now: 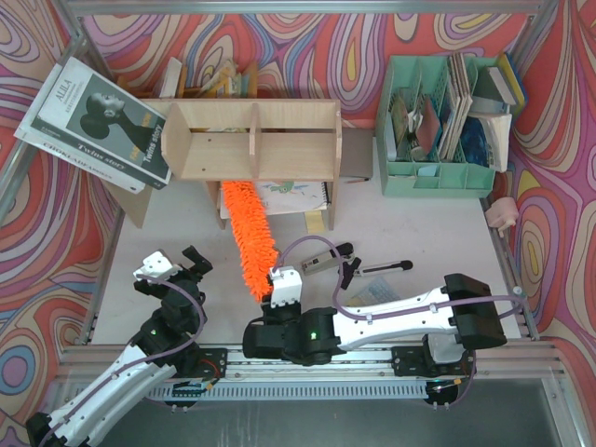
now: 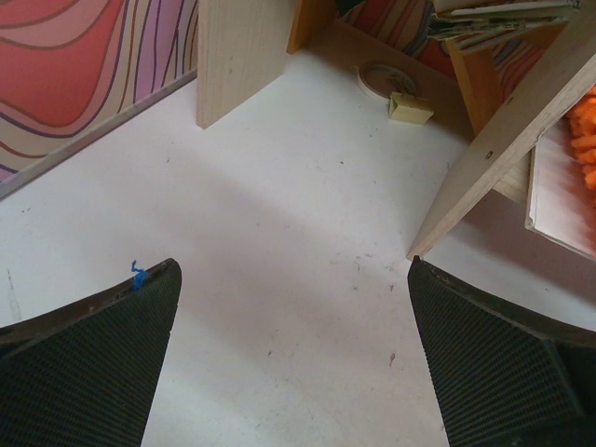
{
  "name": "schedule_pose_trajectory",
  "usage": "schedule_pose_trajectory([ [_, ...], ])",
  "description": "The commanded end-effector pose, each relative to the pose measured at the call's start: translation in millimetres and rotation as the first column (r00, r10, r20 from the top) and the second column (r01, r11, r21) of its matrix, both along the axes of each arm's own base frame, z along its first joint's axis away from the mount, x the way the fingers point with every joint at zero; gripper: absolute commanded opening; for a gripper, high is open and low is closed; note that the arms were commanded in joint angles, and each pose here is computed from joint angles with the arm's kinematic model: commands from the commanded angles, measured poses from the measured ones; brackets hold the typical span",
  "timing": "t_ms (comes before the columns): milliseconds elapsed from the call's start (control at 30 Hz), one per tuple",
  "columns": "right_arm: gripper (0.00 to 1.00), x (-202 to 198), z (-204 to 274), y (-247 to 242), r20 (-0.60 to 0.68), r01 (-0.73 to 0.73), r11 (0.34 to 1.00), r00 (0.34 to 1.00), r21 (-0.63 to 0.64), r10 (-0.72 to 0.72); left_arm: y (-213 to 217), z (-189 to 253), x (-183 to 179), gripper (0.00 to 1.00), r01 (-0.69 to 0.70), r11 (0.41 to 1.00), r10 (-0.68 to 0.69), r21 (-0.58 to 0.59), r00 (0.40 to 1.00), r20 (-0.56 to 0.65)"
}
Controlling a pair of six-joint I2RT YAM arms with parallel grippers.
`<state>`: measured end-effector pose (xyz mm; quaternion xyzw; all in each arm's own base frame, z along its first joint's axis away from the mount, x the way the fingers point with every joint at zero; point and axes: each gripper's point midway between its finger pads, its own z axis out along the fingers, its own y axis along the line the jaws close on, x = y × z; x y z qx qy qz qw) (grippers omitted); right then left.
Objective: Dust the bookshelf with a duster
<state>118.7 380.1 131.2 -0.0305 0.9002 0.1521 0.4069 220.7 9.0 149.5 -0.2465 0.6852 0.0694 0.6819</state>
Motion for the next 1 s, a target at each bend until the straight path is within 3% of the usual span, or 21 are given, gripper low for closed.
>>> schedule_pose_trajectory([
  [0,0.0,5.7,19.4,16.6,0.055,-0.04,0.998,0.998,0.039,0.038,1.3,-2.5,-0.5,0.99,-0.004,1.0,0.004,-0.005,1.0,0.0],
  [267,0.0,12.7,10.2,-47.5,0.014,0.239,0.97,0.971,0.052,-0.24,1.3,-2.4,-0.4,0.98,-0.004,1.0,0.004,-0.006,1.0,0.001],
  [700,0.0,5.7,24.9,15.2,0.069,-0.068,0.997,0.995,0.04,0.066,1.3,-2.5,-0.4,0.99,-0.004,1.0,0.004,-0.006,1.0,0.0],
  [800,0.0,8.2,24.2,6.3,0.067,-0.022,0.999,0.998,0.041,0.019,1.4,-2.7,-0.4,0.98,-0.005,1.0,0.005,-0.006,1.0,-0.001],
  [967,0.0,14.1,18.4,-37.2,0.036,0.196,0.98,0.98,0.04,-0.198,1.0,-2.6,-0.1,0.99,-0.004,1.0,0.004,-0.007,1.0,0.0],
])
